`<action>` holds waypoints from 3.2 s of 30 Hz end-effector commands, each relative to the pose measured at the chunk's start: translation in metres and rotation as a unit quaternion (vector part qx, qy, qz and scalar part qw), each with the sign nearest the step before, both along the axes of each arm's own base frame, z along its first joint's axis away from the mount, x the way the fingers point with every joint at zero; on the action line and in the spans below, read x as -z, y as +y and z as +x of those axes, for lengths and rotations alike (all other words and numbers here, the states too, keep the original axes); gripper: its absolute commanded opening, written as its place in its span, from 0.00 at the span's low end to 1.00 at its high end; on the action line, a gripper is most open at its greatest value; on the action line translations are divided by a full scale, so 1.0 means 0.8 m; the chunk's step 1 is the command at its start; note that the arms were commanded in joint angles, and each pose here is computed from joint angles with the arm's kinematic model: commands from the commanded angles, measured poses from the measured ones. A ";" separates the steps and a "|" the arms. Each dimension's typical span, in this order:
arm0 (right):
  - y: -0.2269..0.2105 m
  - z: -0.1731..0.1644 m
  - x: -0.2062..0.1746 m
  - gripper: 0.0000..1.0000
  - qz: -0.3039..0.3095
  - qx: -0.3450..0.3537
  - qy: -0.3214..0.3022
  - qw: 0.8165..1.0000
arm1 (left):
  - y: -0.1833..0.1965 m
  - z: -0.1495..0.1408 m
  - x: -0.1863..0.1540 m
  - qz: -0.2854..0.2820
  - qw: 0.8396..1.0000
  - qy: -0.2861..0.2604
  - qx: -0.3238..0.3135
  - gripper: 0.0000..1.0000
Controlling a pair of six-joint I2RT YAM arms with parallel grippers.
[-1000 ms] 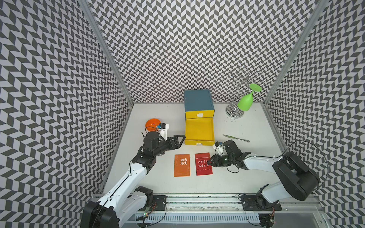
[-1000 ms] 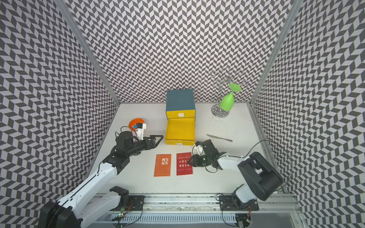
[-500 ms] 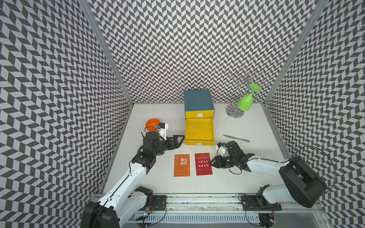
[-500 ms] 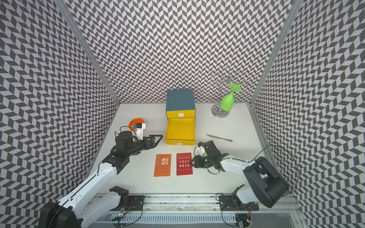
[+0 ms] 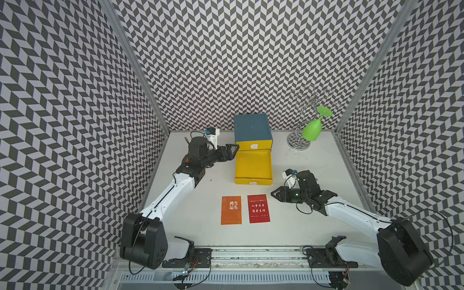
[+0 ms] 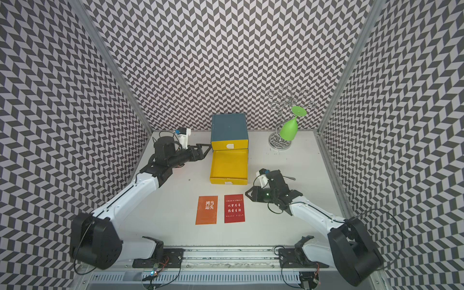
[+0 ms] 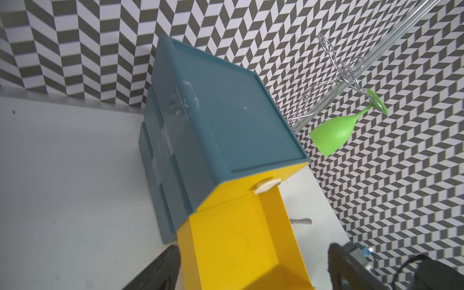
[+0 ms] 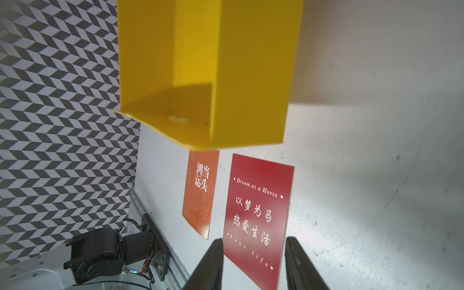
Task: Take the postcards out of the drawer
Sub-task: Place the postcard at the center of the board, then close the drawer in the storage box.
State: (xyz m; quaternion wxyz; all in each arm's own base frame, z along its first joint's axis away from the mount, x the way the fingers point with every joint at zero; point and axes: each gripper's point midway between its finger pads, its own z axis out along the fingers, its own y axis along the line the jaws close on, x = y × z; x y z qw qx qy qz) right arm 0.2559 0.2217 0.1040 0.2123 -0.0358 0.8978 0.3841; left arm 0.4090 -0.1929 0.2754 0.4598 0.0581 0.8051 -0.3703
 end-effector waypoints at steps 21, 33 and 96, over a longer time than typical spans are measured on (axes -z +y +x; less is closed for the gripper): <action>0.009 0.066 -0.001 0.39 0.001 0.004 -0.019 1.000 | -0.020 0.133 0.070 0.102 0.994 0.045 0.004 0.79; 0.011 0.095 -0.035 0.39 0.014 0.024 -0.053 0.998 | -0.025 0.129 0.101 0.116 0.991 0.064 0.023 0.80; 0.013 0.254 -0.051 0.38 0.156 0.206 -0.058 0.964 | -0.039 0.124 0.087 0.077 0.993 0.056 0.066 0.86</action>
